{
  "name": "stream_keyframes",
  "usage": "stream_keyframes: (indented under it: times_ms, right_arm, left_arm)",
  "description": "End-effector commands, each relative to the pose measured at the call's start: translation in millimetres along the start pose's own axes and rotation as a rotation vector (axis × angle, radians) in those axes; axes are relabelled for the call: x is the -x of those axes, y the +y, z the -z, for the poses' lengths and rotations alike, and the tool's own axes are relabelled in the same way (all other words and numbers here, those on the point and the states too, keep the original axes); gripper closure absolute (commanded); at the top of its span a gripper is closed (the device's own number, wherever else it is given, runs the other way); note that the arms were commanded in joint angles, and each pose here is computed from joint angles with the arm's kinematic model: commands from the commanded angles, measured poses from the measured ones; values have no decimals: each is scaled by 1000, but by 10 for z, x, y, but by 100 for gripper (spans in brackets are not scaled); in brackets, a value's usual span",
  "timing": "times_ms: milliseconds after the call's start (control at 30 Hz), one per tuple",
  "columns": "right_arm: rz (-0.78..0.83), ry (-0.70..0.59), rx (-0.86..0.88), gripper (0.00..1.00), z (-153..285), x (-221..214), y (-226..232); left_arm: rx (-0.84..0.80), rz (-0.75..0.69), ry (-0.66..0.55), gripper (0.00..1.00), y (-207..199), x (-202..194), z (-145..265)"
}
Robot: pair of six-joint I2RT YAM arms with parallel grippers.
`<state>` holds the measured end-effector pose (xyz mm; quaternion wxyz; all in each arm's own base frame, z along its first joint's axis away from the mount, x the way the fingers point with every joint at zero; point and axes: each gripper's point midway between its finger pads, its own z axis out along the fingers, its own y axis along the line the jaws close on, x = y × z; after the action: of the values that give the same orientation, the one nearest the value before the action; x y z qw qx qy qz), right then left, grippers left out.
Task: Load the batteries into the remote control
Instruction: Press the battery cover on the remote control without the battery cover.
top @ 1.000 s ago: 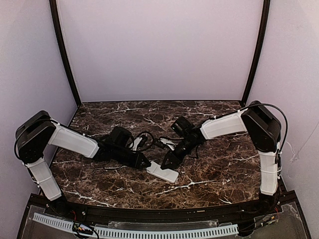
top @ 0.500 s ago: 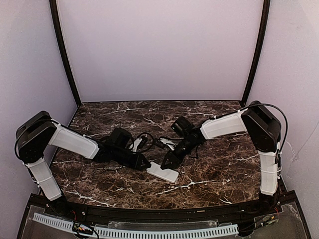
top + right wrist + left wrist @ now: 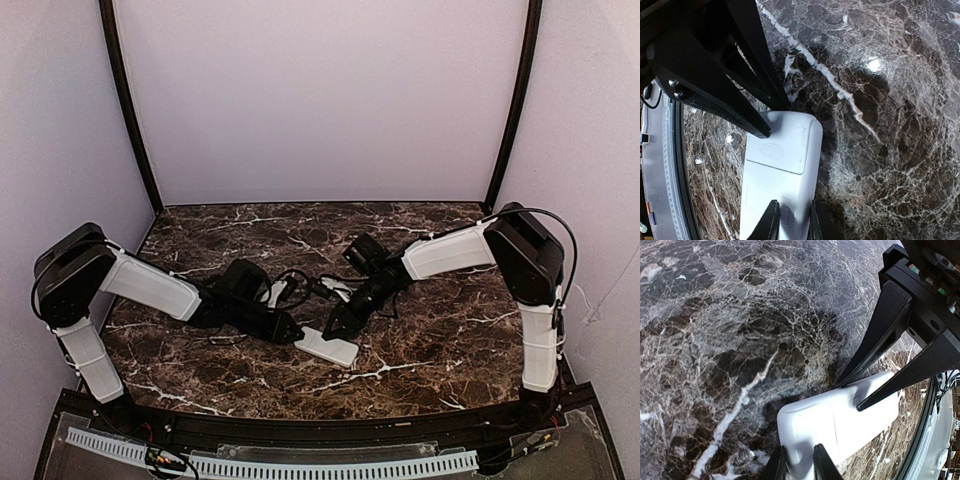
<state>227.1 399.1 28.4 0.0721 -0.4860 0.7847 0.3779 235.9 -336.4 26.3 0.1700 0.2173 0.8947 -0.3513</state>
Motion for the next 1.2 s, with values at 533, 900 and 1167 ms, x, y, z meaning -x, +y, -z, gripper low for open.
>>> stream_keyframes:
  times_ms: [533,900,1167]
  right_arm:
    - [-76,-52,-168,37,441,-110,40]
    - [-432,-63,-6,52,520,-713,361]
    - [-489,-57,43,59,280,-759,442]
  left_arm:
    - [157,33,240,85,356,-743,-76]
    - [166,34,236,86,356,-738,-79]
    - [164,26,234,86,340,-729,-79]
